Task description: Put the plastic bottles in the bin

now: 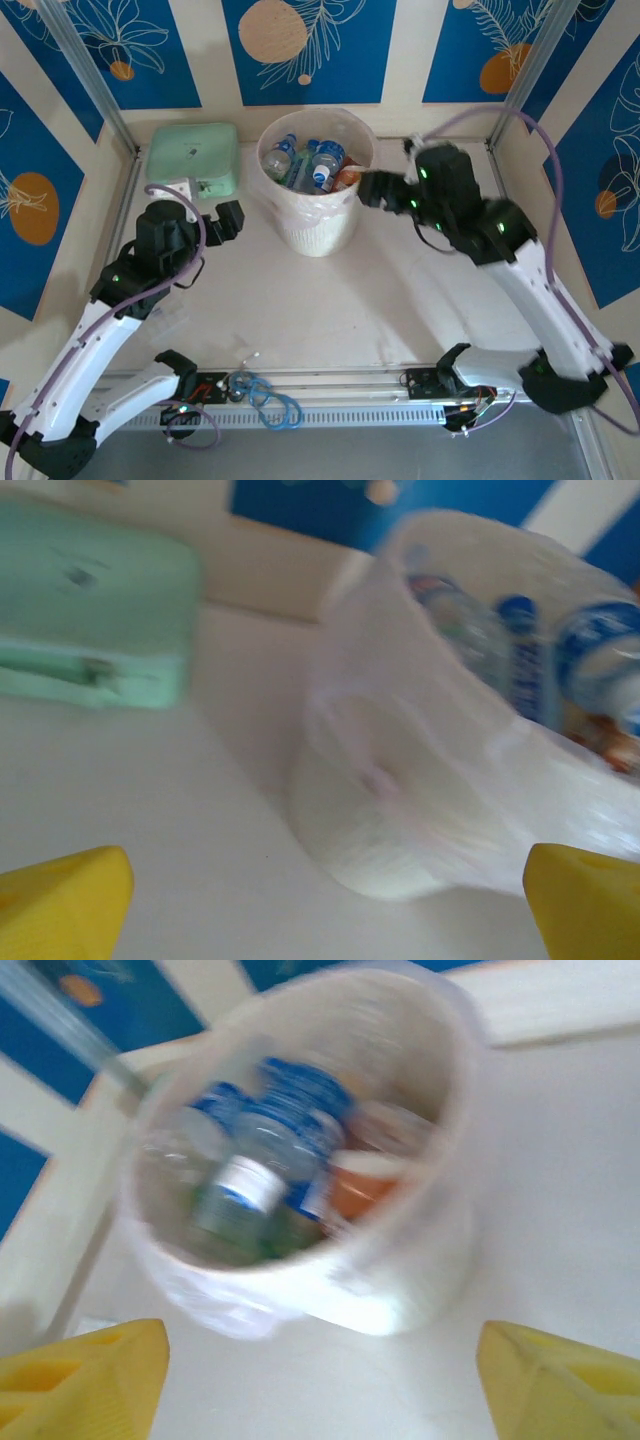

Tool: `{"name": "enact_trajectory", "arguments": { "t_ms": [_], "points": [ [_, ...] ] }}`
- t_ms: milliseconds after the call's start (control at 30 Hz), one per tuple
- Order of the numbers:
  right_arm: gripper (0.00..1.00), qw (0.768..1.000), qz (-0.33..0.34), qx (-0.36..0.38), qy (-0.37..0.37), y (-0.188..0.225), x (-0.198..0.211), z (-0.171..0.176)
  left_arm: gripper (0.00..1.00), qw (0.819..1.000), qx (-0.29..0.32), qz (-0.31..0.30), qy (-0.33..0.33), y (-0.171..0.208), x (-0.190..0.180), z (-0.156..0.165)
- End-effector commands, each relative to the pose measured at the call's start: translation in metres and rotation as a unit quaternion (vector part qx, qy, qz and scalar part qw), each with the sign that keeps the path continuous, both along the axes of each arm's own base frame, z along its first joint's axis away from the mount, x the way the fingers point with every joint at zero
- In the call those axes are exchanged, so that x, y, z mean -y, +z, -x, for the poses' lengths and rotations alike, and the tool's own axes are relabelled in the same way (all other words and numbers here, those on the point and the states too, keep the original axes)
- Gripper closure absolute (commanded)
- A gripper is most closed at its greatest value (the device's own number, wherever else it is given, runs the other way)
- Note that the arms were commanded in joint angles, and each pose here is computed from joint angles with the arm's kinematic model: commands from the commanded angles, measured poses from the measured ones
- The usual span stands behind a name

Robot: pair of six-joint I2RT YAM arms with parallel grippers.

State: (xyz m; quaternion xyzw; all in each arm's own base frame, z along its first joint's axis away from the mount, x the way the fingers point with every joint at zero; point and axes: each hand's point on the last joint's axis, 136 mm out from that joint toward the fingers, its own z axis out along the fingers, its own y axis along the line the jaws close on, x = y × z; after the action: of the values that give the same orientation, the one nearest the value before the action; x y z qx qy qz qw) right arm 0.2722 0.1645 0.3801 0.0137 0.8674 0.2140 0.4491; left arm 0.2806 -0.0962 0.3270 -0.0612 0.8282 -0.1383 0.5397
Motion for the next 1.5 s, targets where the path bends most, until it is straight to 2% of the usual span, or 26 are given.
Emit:
{"name": "enact_trajectory", "arguments": {
  "t_ms": [0,67,100,133,200,267,367,467,567,667,733,800,900,933,1000,1067,1200,1300,1467],
  "points": [
    [0.2,0.988,-0.03,-0.013,-0.149,-0.057,0.061,0.008,0.0,0.98,0.039,-0.156,0.119,-0.015,-0.051,-0.022],
    [0.21,0.984,-0.043,0.01,-0.175,-0.091,0.087,0.021,0.0,0.967,0.051,-0.211,0.134,-0.044,-0.056,-0.034],
    [0.14,0.983,-0.043,0.033,-0.175,-0.108,0.096,0.025,0.0,0.959,0.066,-0.231,0.148,-0.057,-0.06,-0.04],
    [0.01,0.983,-0.032,0.057,-0.17,-0.122,0.103,0.027,0.0,0.952,0.086,-0.25,0.157,-0.068,-0.062,-0.045],
    [0.01,0.979,0.004,0.061,-0.193,-0.148,0.122,0.03,0.0,0.944,0.118,-0.267,0.155,-0.085,-0.063,-0.052],
    [0.01,0.968,0.048,0.014,-0.248,-0.181,0.147,0.031,0.0,0.946,0.086,-0.264,0.168,-0.106,-0.075,-0.06],
    [0.01,0.951,0.12,-0.033,-0.282,-0.217,0.167,0.025,0.0,0.95,0.053,-0.252,0.176,-0.136,-0.088,-0.072],
    [0.01,0.93,0.185,-0.017,-0.317,-0.232,0.185,0.013,0.0,0.951,0.012,-0.247,0.185,-0.166,-0.103,-0.079],
    [0.01,0.918,0.21,0.017,-0.335,-0.242,0.196,-0.003,0.0,0.953,-0.018,-0.24,0.186,-0.194,-0.115,-0.082],
    [0.01,0.936,0.185,0.053,-0.293,-0.263,0.192,-0.025,0.0,0.956,-0.042,-0.241,0.164,-0.218,-0.116,-0.088],
    [0.01,0.952,0.164,0.073,-0.248,-0.264,0.185,-0.039,0.0,0.963,-0.015,-0.223,0.147,-0.213,-0.112,-0.098],
    [0.01,0.959,0.142,0.133,-0.206,-0.252,0.173,-0.052,0.0,0.969,0.002,-0.207,0.137,-0.212,-0.113,-0.105],
    [0.01,0.965,0.111,0.139,-0.191,-0.252,0.179,-0.065,0.0,0.97,0.016,-0.198,0.139,-0.22,-0.119,-0.114],
    [0.01,0.968,0.098,0.141,-0.181,-0.253,0.178,-0.071,0.0,0.977,0.011,-0.196,0.089,-0.226,-0.102,-0.116],
    [0.01,0.973,0.095,0.145,-0.154,-0.252,0.171,-0.084,0.0,0.981,0.052,-0.189,-0.005,-0.233,-0.071,-0.118],
    [0.01,0.978,0.112,0.138,-0.114,-0.255,0.155,-0.099,0.0,0.983,0.034,-0.183,0.002,-0.238,-0.075,-0.116],
    [0.01,0.978,0.14,0.147,-0.039,-0.281,0.122,-0.12,0.0,0.983,0.046,-0.18,0.003,-0.235,-0.076,-0.118],
    [0.01,0.983,0.123,0.116,-0.068,-0.286,0.138,-0.124,0.0,0.982,0.046,-0.181,0.003,-0.236,-0.076,-0.117],
    [0.01,0.985,0.115,0.112,-0.067,-0.286,0.14,-0.124,0.0,0.982,0.046,-0.182,0.006,-0.235,-0.077,-0.116]
  ]
}}
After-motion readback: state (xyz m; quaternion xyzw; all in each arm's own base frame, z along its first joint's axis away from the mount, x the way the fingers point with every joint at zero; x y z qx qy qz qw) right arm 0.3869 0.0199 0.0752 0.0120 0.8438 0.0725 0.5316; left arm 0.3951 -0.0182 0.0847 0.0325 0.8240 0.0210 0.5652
